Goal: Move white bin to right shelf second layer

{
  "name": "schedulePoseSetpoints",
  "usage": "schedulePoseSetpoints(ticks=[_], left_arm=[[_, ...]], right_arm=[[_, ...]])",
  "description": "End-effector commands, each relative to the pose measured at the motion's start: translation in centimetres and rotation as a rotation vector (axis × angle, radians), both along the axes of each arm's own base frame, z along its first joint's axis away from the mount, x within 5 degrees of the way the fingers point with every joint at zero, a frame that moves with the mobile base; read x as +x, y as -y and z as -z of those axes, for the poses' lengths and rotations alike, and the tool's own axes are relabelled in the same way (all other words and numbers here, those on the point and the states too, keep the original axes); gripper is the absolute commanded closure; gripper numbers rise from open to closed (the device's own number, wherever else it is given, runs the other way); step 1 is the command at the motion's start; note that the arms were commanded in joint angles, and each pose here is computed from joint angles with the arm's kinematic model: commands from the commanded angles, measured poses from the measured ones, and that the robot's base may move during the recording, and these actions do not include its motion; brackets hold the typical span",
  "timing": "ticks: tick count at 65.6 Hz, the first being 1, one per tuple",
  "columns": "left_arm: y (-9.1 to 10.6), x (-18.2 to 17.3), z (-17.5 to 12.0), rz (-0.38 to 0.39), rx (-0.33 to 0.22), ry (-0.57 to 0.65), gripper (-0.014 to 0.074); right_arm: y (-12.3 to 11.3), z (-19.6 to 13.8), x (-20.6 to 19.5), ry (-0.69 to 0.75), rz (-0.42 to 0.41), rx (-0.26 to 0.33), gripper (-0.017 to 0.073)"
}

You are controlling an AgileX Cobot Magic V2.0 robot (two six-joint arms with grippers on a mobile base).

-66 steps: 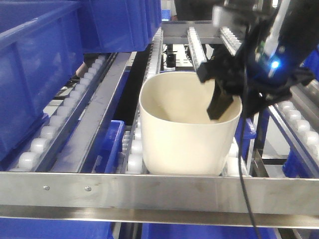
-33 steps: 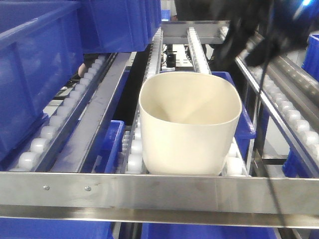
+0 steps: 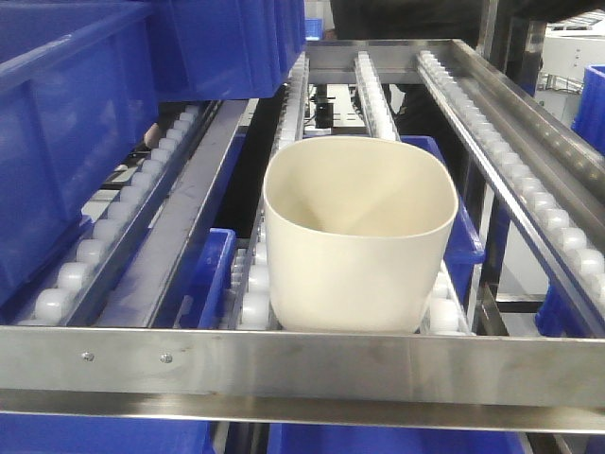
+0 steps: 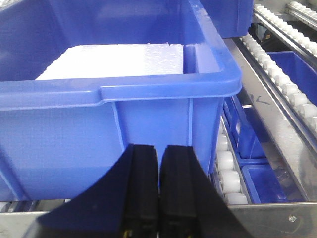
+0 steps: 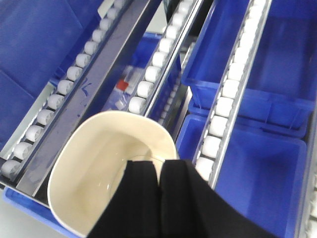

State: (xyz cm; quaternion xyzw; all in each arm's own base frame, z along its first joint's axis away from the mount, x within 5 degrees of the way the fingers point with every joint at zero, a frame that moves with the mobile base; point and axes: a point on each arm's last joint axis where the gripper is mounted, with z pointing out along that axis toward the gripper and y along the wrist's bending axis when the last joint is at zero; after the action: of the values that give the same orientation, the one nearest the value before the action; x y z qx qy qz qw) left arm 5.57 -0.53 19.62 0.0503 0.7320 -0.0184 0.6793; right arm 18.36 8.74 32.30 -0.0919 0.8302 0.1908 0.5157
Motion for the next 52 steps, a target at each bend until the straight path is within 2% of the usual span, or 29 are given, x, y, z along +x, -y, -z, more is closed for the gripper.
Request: schedulePoseSetpoints(ticks=[1, 9, 30, 52], left_arm=[[0.0, 0.1, 0.4, 0.006, -0.009, 0.063, 0.0509], [0.0, 0.1, 0.4, 0.006, -0.009, 0.063, 0.0509], [0.0, 0.1, 0.4, 0.006, -0.009, 0.063, 0.0509], [0.0, 0.1, 0.4, 0.006, -0.009, 0.063, 0.0509]], right_arm=[[0.6, -1.6, -0.8, 0.145, 0.018, 0.062, 0.0503], [1.5, -0.6, -1.9, 0.146, 0.037, 0.06, 0.0503], [4.5, 1.4, -4.3, 0.163, 0.162, 0.056, 0.0503], [4.7, 1.4, -4.8, 0.161, 0.162, 0.056, 0.0503]])
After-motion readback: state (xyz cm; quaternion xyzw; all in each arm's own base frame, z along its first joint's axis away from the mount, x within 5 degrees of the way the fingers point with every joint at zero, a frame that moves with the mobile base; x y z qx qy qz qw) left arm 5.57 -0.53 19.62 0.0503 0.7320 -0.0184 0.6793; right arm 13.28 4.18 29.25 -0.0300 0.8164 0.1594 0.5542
